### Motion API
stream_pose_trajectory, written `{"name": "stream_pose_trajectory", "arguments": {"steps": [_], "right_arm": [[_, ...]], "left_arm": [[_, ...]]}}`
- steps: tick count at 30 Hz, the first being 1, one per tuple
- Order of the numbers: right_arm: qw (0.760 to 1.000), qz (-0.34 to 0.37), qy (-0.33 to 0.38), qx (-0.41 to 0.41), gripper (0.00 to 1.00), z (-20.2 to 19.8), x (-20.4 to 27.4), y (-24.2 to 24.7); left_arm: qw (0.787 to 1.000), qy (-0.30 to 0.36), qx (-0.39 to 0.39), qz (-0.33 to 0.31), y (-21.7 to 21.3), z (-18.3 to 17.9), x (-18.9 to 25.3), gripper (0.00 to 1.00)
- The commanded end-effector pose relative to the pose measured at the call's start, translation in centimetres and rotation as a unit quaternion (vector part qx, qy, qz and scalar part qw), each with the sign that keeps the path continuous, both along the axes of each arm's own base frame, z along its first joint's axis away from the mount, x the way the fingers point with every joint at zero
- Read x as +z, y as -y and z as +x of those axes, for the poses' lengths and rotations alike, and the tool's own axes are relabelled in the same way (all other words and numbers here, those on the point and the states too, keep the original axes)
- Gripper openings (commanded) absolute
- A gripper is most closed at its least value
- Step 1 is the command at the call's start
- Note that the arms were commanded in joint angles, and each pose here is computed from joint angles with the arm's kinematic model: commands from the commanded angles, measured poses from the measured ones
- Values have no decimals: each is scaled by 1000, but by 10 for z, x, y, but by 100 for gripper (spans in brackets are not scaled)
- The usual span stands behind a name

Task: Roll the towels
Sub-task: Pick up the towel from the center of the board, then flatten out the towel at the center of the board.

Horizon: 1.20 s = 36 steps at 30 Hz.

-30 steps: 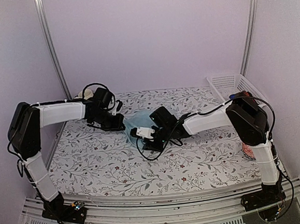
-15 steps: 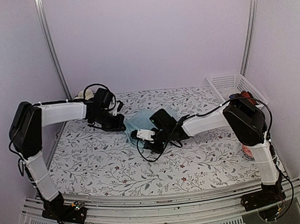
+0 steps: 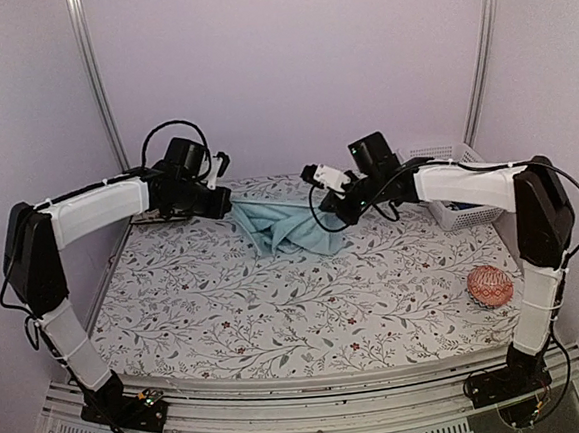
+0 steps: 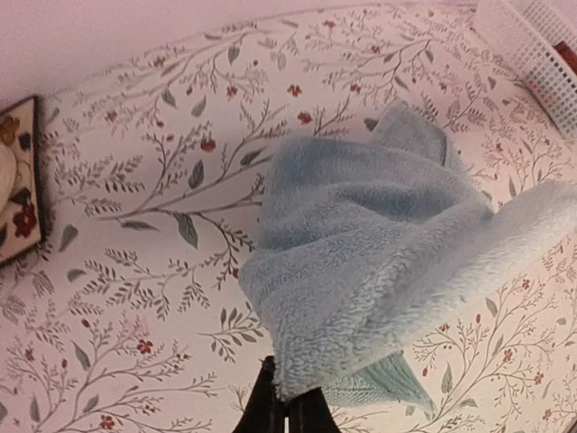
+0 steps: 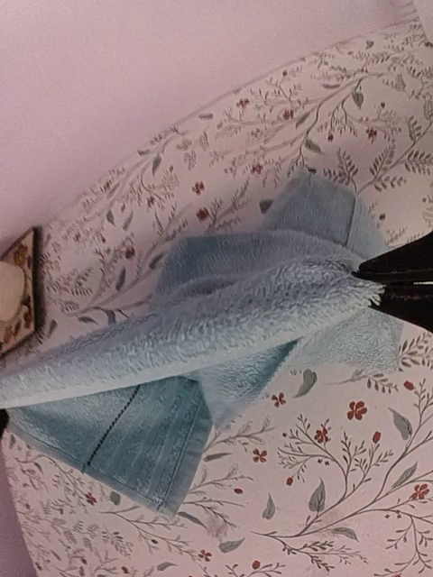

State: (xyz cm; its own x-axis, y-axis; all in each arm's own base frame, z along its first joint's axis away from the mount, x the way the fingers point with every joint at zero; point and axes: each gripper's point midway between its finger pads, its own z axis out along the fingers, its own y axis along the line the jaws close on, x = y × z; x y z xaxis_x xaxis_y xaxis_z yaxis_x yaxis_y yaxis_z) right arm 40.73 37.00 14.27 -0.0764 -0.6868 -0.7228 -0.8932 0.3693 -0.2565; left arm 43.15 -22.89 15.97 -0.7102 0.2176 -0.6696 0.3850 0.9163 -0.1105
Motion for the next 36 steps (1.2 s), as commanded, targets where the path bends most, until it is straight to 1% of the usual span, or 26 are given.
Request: {"name": "stream_pose_trajectory", "arguments": {"steps": [1,5,11,13,16,18,20,22,23,25,28,30,33,36], "right_arm": [[997,49,56,-22,2,8,89,35],[994,53,91,-41,2,12,119,48],[986,73,135,-66,2,11,167,63],[984,72,150,-64,2,5,181,71],[982,63,171,-45,2,-14,194,82],[982,61,178,-32,2,-30,202,89],[981,66,184,-12,2,-49,213,95],[981,68,181,7,2,-63,217,96],[982,68,176,13,2,-67,216,96],[985,62,159,20,2,-68,208,94],[991,42,129,13,2,-54,181,88],[995,21,101,-2,2,-38,154,84],[999,0,52,-10,2,-16,112,80],[1000,-13,5,-20,2,9,74,77]], "left_arm": [[990,135,-18,25,-10,22,85,0],[979,196,-46,27,-7,21,124,0],[953,279,-105,47,-4,3,169,0],[942,298,-142,49,1,-11,179,0],[918,334,-210,37,9,-44,197,0],[894,363,-261,22,13,-75,212,0],[871,385,-305,12,16,-101,217,0],[859,399,-320,6,15,-116,224,0],[857,399,-327,4,15,-120,224,0],[862,378,-336,6,17,-121,218,0],[883,321,-342,21,19,-107,189,0],[899,275,-341,33,21,-92,161,0],[911,228,-341,32,25,-72,123,0],[930,168,-327,29,26,-44,80,0]]}}
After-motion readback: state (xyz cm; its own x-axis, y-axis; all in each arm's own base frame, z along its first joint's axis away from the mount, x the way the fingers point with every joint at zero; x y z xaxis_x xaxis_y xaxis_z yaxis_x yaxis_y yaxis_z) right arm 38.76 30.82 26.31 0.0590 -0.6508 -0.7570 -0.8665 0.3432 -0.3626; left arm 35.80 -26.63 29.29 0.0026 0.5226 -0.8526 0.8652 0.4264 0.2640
